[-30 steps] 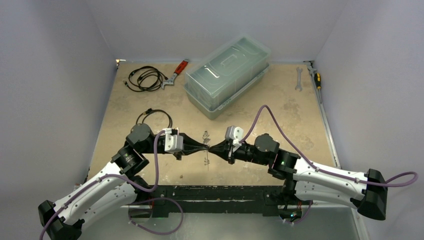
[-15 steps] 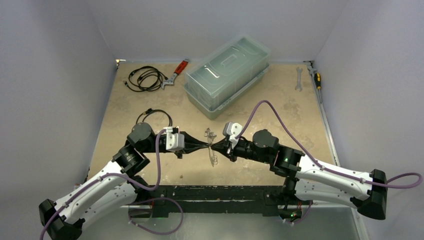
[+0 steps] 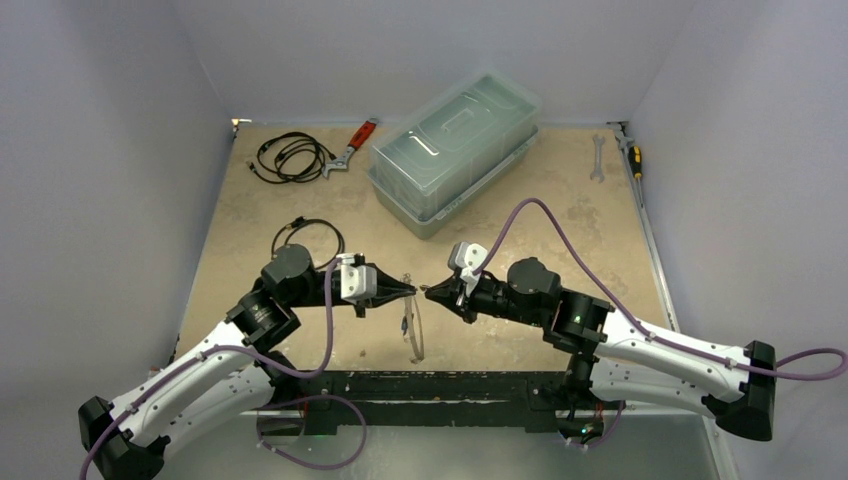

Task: Put the keys on the keyring

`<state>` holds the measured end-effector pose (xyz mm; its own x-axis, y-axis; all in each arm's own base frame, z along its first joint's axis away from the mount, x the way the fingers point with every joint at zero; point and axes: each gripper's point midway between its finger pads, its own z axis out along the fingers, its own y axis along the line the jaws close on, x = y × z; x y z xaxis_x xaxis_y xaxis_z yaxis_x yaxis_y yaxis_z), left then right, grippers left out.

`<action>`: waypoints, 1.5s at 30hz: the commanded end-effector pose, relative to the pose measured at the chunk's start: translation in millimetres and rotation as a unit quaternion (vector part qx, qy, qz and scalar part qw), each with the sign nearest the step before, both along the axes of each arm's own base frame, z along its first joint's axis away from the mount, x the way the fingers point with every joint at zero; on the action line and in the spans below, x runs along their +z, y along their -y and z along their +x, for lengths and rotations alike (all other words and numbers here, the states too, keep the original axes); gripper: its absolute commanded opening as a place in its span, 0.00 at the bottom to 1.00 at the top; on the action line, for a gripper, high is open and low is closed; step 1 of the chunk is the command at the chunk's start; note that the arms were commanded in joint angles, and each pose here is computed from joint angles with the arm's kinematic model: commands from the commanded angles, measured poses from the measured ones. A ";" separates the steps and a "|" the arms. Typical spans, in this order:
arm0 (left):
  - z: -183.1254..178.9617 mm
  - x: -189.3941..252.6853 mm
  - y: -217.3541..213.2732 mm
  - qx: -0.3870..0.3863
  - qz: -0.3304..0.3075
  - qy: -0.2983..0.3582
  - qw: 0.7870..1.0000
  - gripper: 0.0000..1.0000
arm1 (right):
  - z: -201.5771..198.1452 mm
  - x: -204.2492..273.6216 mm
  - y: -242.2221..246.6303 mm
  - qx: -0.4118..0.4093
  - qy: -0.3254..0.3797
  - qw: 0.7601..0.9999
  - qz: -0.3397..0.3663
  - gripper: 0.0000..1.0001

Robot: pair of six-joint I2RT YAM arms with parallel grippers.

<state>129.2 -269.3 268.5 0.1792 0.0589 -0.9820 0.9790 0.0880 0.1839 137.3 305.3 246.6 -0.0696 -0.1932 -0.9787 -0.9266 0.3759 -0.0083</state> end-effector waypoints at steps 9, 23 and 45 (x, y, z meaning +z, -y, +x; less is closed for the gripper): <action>0.7 14.7 6.9 -0.016 -0.011 0.011 1.000 0.00 | 10.6 33.0 -13.2 -0.006 0.019 0.999 0.026 0.00; 27.3 27.6 -5.3 0.085 -0.036 0.004 0.996 0.81 | 31.4 45.7 -4.2 -0.062 0.043 0.997 0.002 0.00; 89.7 89.0 -111.0 0.417 -0.206 0.002 0.885 0.97 | 73.6 29.1 -2.2 -0.188 0.015 0.981 -0.038 0.00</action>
<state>220.0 -178.1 338.6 0.1590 -0.1361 -0.9778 0.5999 0.8000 -0.0138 199.6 301.1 241.7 -0.1253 -0.3335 -0.9344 -0.7665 0.6306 -0.1223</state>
